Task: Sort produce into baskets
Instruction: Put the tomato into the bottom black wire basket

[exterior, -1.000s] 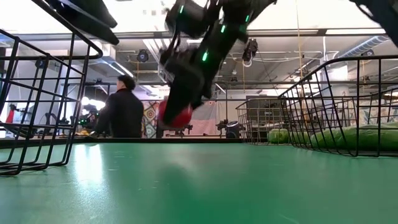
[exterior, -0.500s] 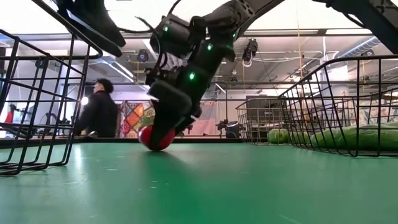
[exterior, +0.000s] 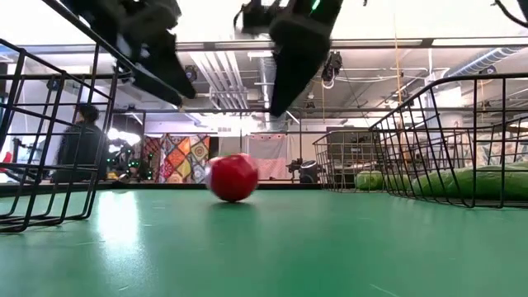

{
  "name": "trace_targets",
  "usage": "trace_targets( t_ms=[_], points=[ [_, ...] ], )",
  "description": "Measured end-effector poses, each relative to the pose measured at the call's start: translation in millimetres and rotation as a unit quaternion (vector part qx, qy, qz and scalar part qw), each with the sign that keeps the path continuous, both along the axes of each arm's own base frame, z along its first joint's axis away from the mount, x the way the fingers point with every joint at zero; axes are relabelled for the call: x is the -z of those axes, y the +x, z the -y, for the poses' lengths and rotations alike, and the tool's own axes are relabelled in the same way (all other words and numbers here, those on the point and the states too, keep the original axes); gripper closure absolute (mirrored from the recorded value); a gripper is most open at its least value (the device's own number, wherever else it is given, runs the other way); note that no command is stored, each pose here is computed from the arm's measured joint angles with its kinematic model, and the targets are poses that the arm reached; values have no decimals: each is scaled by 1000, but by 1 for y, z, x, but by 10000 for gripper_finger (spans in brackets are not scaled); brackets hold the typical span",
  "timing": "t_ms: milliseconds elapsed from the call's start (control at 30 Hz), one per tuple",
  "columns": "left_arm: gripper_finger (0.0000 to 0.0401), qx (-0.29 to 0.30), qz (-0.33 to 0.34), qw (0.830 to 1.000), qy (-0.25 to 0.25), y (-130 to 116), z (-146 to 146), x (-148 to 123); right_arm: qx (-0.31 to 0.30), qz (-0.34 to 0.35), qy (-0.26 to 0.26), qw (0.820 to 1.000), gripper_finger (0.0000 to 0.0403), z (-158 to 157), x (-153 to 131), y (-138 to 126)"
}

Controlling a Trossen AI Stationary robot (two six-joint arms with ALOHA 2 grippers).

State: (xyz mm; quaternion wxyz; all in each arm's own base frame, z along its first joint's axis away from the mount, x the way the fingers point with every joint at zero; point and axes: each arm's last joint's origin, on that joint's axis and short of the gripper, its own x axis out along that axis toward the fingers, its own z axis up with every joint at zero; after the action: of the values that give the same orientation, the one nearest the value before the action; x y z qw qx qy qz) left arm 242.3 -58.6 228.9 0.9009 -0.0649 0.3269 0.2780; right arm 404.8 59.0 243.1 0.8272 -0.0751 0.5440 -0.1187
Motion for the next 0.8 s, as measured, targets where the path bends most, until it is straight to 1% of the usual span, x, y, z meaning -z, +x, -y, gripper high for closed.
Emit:
trace_targets(
  t_ms=[67,133,200,300,367,467,633,700,800],
  points=[
    [79,2,13,1000,-4,9,-4,6,-4,11,-13,1000,21,-16,-11,-9],
    [79,2,16,1000,4,17,-8,10,-11,21,-23,999,21,-32,-19,-18],
    [79,0,7,1000,6,25,-13,14,-19,40,-20,999,21,-47,-29,-26],
    [79,9,-7,1000,-13,38,-16,23,-28,64,-11,998,21,-66,-41,-38],
    [79,12,-15,1000,-8,46,-16,29,-35,74,-5,997,21,-77,-46,-44],
    [79,23,-25,999,6,56,-15,37,-40,86,-6,996,21,-92,-51,-54],
    [79,46,-35,998,11,71,-16,43,-44,88,-13,995,21,-110,-53,-67],
    [79,48,-42,998,3,76,-19,46,-39,90,-14,995,21,-113,-53,-69],
    [79,57,-48,997,-23,85,-25,49,-36,94,-10,995,21,-118,-53,-71]
  ],
)
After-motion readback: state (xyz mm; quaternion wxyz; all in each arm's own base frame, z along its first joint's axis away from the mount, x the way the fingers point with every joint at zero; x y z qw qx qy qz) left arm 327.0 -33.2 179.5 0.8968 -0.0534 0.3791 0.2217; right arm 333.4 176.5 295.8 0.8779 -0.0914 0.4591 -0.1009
